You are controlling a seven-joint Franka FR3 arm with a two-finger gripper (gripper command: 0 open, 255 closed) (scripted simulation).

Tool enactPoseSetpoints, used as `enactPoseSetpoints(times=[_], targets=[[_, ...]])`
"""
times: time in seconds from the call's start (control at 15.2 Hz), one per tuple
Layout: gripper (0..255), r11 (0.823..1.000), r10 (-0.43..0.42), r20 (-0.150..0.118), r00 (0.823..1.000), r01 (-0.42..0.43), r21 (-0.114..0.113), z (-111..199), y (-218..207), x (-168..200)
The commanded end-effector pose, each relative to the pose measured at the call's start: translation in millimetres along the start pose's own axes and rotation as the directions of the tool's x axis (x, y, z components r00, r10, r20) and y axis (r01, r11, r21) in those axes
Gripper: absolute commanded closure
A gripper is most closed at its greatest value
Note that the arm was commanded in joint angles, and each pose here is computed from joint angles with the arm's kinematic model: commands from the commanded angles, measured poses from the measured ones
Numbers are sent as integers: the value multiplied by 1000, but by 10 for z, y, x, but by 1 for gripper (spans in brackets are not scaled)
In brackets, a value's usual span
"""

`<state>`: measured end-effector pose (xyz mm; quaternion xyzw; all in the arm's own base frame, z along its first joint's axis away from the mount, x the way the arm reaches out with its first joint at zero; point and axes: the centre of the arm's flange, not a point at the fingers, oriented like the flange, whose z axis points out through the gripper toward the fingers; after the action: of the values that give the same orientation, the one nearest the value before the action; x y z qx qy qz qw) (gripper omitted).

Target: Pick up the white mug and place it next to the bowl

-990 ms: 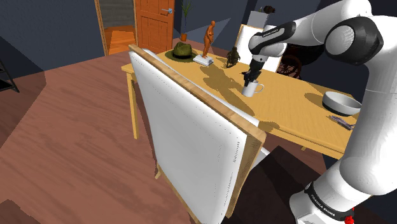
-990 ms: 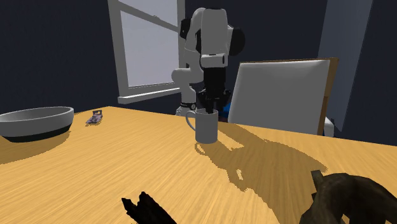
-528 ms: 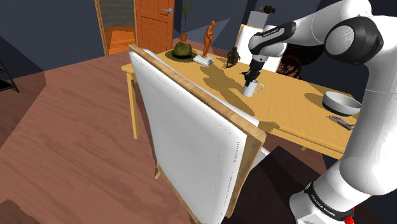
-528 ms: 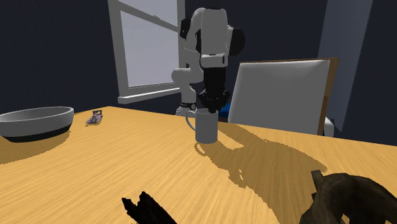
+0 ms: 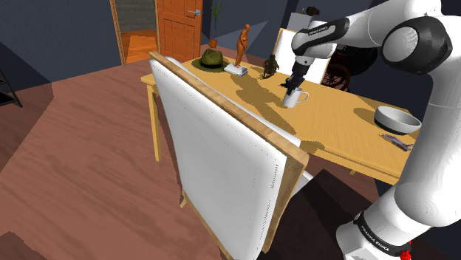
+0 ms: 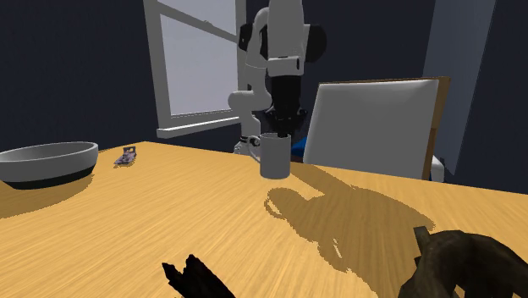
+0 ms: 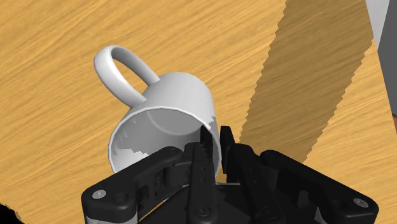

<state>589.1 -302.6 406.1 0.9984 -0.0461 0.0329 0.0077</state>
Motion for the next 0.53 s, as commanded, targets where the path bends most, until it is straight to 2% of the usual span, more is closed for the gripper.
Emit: enactPoseSetpoints(times=[0.0,0.46], targets=[[255,1000,0,0,1000,0,0,-98,5,4],[255,1000,0,0,1000,0,0,-466,9,29]])
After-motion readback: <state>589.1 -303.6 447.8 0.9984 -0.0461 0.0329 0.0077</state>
